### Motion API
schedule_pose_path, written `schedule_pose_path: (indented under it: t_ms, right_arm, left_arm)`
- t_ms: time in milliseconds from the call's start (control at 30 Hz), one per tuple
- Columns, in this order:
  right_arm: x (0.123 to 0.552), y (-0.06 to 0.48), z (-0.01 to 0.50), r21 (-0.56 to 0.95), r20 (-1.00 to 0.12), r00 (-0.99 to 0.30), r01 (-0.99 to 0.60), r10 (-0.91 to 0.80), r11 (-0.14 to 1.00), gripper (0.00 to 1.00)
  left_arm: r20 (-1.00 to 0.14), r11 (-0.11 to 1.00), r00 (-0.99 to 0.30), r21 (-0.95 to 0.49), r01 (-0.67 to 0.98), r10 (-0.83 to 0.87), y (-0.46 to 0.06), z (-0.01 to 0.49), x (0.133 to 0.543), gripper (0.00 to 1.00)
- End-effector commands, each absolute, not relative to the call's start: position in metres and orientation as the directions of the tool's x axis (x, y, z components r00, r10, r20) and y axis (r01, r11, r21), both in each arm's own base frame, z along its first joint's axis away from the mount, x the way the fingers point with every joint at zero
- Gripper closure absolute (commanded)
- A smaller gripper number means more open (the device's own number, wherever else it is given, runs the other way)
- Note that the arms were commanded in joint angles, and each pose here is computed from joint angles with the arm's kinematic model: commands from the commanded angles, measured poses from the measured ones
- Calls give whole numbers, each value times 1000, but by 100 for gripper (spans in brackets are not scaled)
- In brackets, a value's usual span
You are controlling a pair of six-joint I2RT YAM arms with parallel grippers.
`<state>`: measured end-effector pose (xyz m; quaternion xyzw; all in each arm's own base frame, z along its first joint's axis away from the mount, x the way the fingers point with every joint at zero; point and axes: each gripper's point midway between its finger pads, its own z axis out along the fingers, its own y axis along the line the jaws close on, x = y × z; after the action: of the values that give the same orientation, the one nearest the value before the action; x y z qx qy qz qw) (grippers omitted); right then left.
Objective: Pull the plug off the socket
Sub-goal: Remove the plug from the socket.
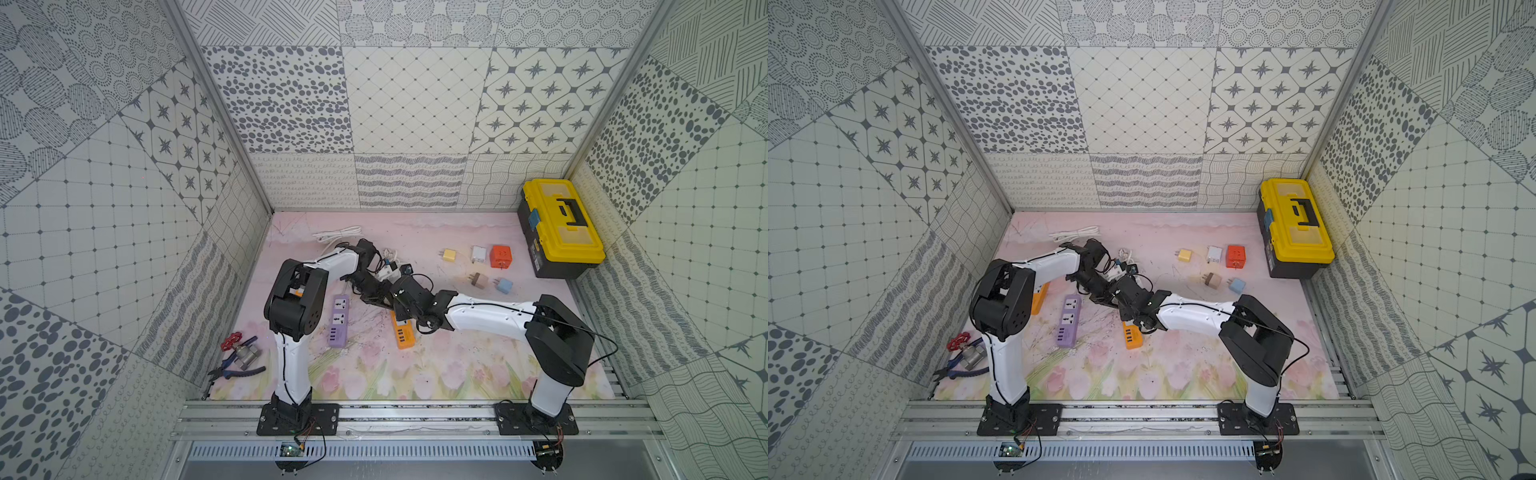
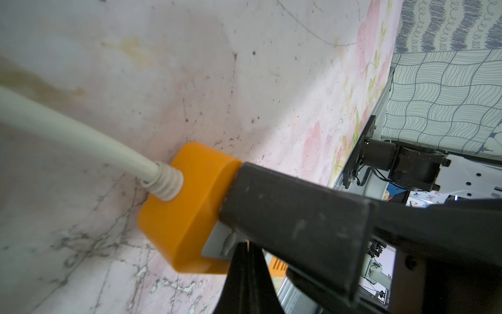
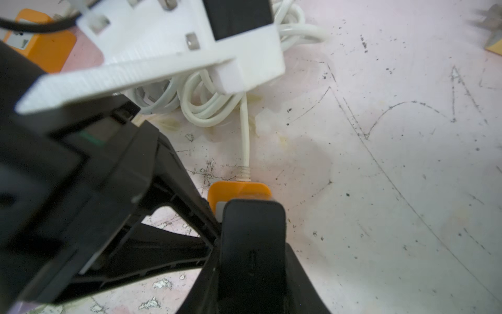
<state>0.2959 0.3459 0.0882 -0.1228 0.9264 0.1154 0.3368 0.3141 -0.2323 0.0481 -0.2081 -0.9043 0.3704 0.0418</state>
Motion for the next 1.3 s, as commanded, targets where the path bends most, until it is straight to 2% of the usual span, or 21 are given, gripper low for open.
schedule_pose_path:
  t_ms: [0,200,300,567,667,1000,1067,1167,1267]
  right_arm:
    - [298,368,123,152,-742,-659,-345,-124,926,94]
    - [293,381,131,-1,-779,-575,-395,-248,919,94]
    - [293,384,130,0,-776,-579,-399,-251,917,94]
    - [303,372,144,296,-734,-679,-344,-19,891,94]
    - [303,372,153,316,-741,-671,-355,-5,880,94]
    - [289,395,142,-31,-800,-530,-432,-282,901,94]
    - [290,397,139,-58,-795,-524,-435,-305,898,95]
    - [291,398,141,-20,-801,-532,-436,-276,900,96]
    - [292,395,146,171,-785,-603,-432,-142,886,96]
  left_arm:
    - [-39,699,-919,-636,327,393,-222,35,321,100]
    - [-22,718,-921,-619,318,390,-221,31,323,100]
    - [-25,719,-921,-617,320,389,-220,31,323,100]
    - [-27,716,-920,-619,323,391,-220,30,323,100]
    - [-28,716,-920,-619,324,391,-220,31,323,100]
    - [-26,717,-920,-618,323,392,-220,31,323,100]
    - [-28,716,-919,-618,325,393,-220,31,323,100]
    - [-29,716,-919,-617,326,393,-220,31,323,100]
    - [-31,716,-919,-617,326,392,-220,31,323,100]
